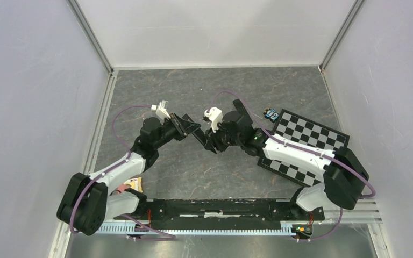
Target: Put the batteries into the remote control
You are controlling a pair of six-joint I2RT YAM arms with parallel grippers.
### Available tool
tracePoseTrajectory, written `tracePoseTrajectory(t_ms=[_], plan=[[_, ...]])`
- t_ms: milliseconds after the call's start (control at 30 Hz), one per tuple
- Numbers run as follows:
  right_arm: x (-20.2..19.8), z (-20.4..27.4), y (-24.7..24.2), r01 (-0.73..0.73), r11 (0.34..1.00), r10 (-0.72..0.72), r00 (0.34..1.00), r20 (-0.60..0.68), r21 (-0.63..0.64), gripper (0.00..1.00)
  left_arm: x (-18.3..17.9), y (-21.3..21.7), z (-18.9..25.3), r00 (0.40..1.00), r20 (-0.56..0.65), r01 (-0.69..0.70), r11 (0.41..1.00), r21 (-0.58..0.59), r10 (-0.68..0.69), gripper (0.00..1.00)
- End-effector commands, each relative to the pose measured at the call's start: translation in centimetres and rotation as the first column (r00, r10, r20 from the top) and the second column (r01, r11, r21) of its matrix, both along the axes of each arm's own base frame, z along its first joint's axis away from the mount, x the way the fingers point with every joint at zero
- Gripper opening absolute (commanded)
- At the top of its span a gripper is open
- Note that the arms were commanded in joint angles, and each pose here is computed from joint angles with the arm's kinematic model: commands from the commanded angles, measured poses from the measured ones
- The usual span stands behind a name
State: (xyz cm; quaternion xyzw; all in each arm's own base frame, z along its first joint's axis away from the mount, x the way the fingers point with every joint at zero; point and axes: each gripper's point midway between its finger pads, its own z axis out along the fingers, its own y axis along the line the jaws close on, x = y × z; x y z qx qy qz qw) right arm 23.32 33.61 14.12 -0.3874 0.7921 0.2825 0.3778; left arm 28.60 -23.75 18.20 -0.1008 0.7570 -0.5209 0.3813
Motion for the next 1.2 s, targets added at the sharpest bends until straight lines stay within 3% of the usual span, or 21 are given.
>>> tracePoseTrajectory(t_ms=[0,333,800,1167], plan=[[0.8,0.2,1.2,0.031,0.999,-0.031,0.999,-0.021,0.008,0.44,-1.4,-2.0,5.9,0.992,0.081,0.113,0.979,-0.168,-0.101,0.02],[1.7,0.4,1.7,0.079,0.997,-0.078,0.996,-0.038,0.015,0.49,-2.0,-2.2,5.8,0.99,0.056,0.139,0.966,-0.216,-0.13,0.02],[2.9,2.4,3.9,0.04,0.997,-0.04,0.999,0.0,0.063,0.48,-6.0,-3.7,5.8,0.929,0.173,0.355,0.921,-0.16,-0.328,0.02],[4.5,2.7,3.9,0.113,0.993,-0.112,0.993,-0.029,0.044,0.48,-7.3,-4.6,3.4,0.915,0.091,0.404,0.903,-0.146,-0.394,0.02]])
